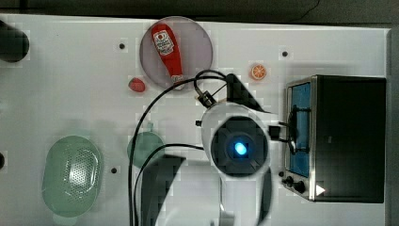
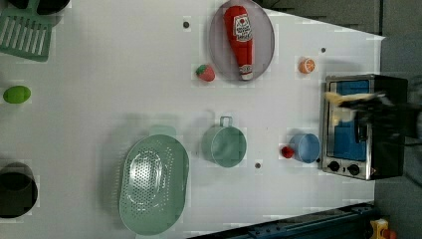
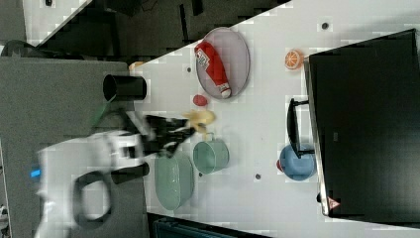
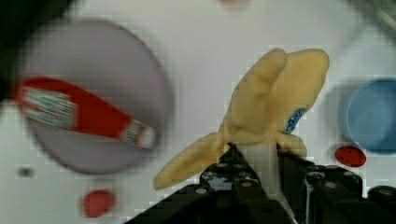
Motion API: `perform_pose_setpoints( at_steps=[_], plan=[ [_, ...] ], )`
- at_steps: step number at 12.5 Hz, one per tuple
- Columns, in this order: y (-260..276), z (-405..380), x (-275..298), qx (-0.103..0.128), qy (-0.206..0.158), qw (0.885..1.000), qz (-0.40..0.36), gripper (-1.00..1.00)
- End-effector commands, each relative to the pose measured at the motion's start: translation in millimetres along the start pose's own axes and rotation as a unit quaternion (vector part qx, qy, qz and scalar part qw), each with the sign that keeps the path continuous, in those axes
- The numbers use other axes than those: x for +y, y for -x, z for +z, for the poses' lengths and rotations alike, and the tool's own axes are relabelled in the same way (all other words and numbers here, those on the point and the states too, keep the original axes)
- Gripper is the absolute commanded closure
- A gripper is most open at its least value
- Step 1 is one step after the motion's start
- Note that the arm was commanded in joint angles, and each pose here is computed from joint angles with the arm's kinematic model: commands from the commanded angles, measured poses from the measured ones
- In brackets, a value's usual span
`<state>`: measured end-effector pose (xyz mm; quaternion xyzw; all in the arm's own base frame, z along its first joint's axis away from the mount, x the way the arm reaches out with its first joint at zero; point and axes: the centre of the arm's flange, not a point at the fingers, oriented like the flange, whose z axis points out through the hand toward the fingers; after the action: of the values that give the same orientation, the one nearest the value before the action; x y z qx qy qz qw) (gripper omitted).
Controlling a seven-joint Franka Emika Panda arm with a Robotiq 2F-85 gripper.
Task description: Pick banana from table and place on oven.
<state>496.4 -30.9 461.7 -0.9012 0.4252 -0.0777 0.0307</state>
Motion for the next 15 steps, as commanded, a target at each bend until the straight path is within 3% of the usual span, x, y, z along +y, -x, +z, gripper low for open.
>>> perform_pose_setpoints(
  at_steps=[1, 3, 9, 15],
  plan=[
    [-7.0, -32.8, 35.3, -0.029, 0.037, 0.998, 0.042, 0.48],
    [-28.1, -46.9, 65.6, -0.037, 0.039, 0.997, 0.064, 0.48],
    [-122.3, -39.7, 148.8, -0.03, 0.055, 0.997, 0.035, 0.48],
    [-222.7, -11.1, 195.9, -0.026, 0.11, 0.99, -0.085, 0.48]
  ],
)
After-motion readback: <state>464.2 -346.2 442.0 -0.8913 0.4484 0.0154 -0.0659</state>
